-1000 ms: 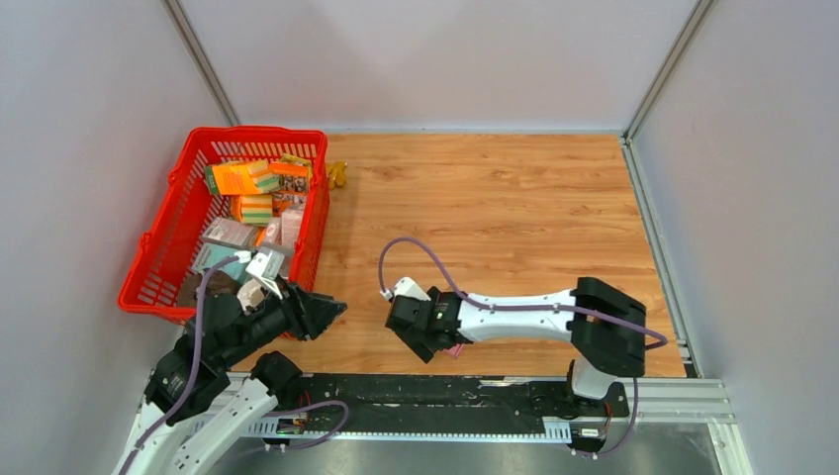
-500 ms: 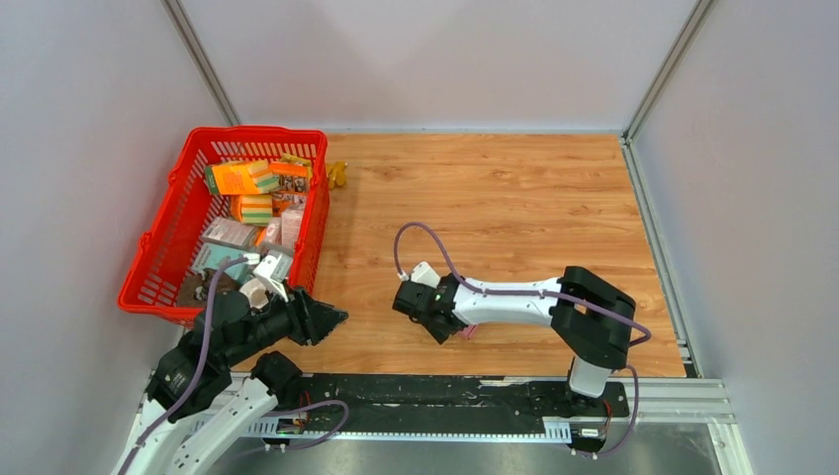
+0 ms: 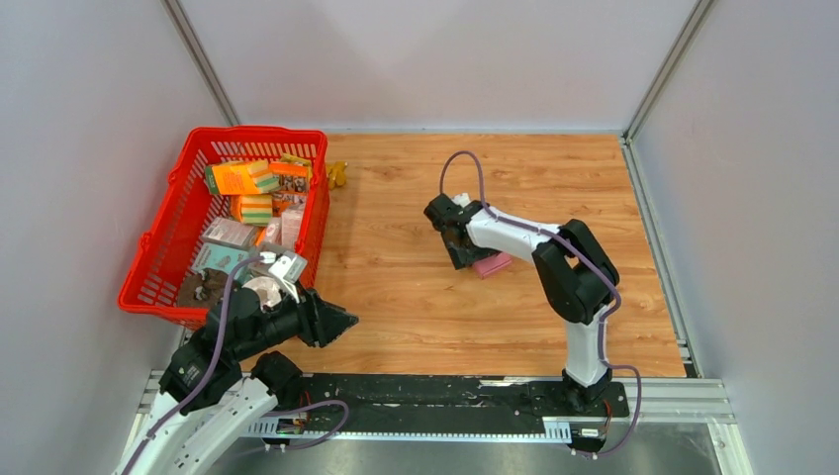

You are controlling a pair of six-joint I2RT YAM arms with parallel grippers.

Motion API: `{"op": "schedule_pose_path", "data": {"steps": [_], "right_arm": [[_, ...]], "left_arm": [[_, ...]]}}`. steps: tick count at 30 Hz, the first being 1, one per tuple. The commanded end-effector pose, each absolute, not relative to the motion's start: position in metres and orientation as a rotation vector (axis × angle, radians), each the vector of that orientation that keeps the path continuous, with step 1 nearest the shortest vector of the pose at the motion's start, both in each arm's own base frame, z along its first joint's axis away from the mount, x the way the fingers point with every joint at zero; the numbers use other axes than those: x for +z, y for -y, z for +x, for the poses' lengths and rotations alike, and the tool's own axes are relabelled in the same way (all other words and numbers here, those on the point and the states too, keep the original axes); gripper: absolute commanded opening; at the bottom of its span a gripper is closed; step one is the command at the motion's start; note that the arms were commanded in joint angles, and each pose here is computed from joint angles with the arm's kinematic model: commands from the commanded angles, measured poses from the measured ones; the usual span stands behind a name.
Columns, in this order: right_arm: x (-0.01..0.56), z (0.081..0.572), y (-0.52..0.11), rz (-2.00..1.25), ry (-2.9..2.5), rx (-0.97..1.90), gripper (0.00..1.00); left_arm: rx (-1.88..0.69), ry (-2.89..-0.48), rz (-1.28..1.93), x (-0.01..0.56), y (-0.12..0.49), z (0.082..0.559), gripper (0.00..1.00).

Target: Fold the paper box

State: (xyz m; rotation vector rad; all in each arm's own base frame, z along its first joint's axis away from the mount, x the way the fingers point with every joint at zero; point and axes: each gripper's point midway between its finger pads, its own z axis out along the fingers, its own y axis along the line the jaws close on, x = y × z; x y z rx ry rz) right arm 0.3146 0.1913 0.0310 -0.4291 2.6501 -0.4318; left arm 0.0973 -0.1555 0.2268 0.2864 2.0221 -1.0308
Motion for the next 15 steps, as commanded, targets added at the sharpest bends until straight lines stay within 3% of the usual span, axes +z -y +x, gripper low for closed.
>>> {"op": "schedule_pose_path", "data": {"steps": [1, 8, 10, 15], "right_arm": [[0.023, 0.355, -0.149, -0.372, -2.647, -0.602, 0.73], [0.035, 0.426, -0.101, -0.302, -2.591, -0.792, 0.73], [0.034, 0.438, -0.089, -0.294, -2.595, -0.804, 0.73], [0.033, 0.468, -0.066, -0.250, -2.577, -0.829, 0.73]], "left_arm": [[-1.070, -1.936, 0.376, 0.243, 0.164, 0.097, 0.55], [-1.009, -1.940, 0.446, 0.247, 0.162, 0.099, 0.60], [-1.002, -1.941, 0.449, 0.249, 0.161, 0.100, 0.73], [-1.017, -1.911, 0.458, 0.263, 0.160, 0.094, 0.74]]}}
